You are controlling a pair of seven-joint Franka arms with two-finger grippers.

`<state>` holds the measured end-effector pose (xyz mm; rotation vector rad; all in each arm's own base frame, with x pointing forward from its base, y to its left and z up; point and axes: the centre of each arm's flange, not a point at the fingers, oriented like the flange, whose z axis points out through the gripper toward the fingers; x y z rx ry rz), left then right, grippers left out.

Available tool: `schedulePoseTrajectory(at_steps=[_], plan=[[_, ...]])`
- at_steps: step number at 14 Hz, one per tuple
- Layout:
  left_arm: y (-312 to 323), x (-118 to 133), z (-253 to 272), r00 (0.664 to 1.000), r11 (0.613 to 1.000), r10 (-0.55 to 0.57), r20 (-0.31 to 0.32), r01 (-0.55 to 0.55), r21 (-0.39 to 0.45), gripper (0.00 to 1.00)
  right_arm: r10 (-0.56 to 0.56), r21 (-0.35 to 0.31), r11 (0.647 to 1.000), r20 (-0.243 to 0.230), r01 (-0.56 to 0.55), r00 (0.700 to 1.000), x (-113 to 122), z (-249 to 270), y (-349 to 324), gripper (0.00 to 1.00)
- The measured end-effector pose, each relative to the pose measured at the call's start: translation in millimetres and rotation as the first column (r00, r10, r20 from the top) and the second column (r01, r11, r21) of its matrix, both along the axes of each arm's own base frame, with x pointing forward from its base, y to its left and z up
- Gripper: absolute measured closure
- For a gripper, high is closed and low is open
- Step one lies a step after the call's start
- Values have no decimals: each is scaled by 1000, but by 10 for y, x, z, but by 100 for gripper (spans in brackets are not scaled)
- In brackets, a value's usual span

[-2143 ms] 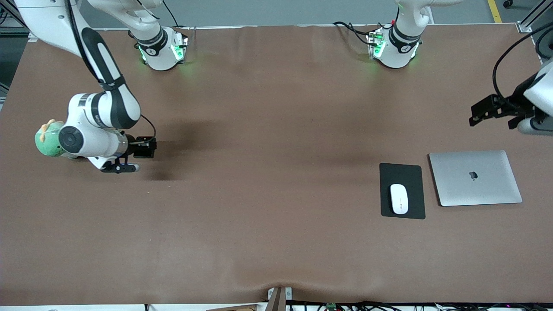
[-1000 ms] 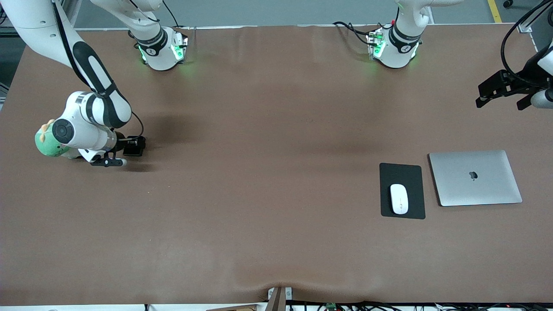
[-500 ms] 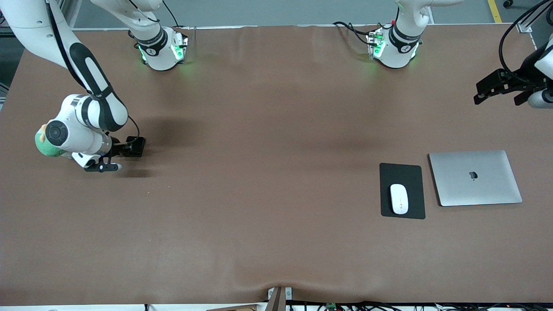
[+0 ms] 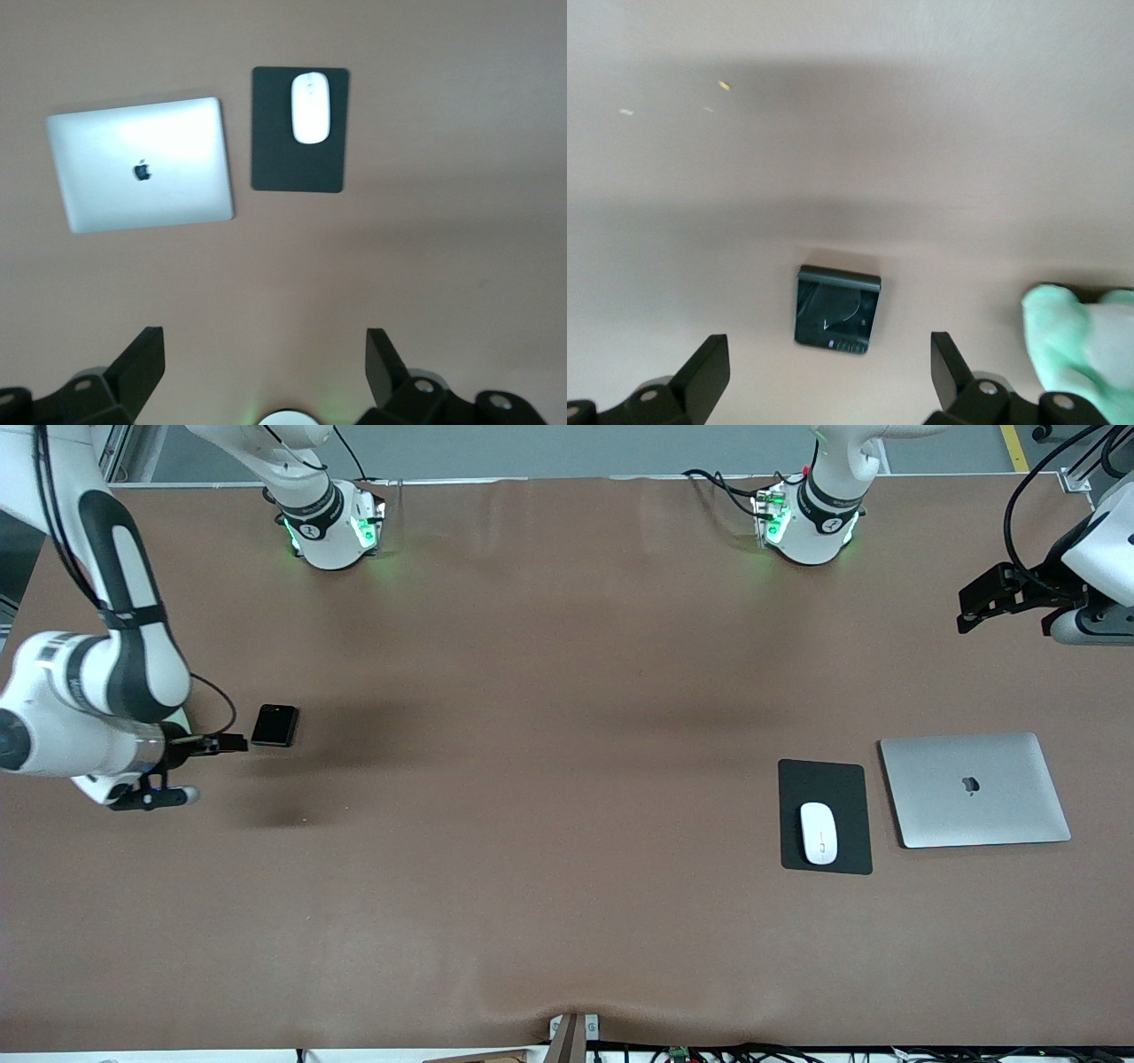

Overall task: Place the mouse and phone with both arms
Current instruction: 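Open the right gripper and raise it away from the phone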

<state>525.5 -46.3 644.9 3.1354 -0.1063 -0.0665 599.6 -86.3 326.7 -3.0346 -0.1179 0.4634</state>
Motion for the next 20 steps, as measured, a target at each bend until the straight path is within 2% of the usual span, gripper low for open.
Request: schedulePoseTrajectory(at_steps=[5,9,11,16,18,20], plan=[[-2,0,-3,1000,1000,0,0,0,-4,0,8,-9,1000,76,-7,997,338,1041,-13,0],[38,4,-2,1000,1000,8,0,-8,-3,0,6,-28,1000,195,0,981,490,1814,-36,0],[53,5,0,1000,1000,5,0,-5,-1,0,8,-34,999,234,0,972,502,2081,-35,0],[140,12,1,1000,1000,-11,1,11,3,0,21,-25,1000,173,-17,985,51,2771,129,0],[165,17,-6,1000,1000,-10,1,10,25,0,17,-24,1000,130,-14,991,-132,2915,139,0],[164,19,-9,1000,999,-11,1,11,31,0,23,-21,1000,107,-21,994,-284,3057,195,0]])
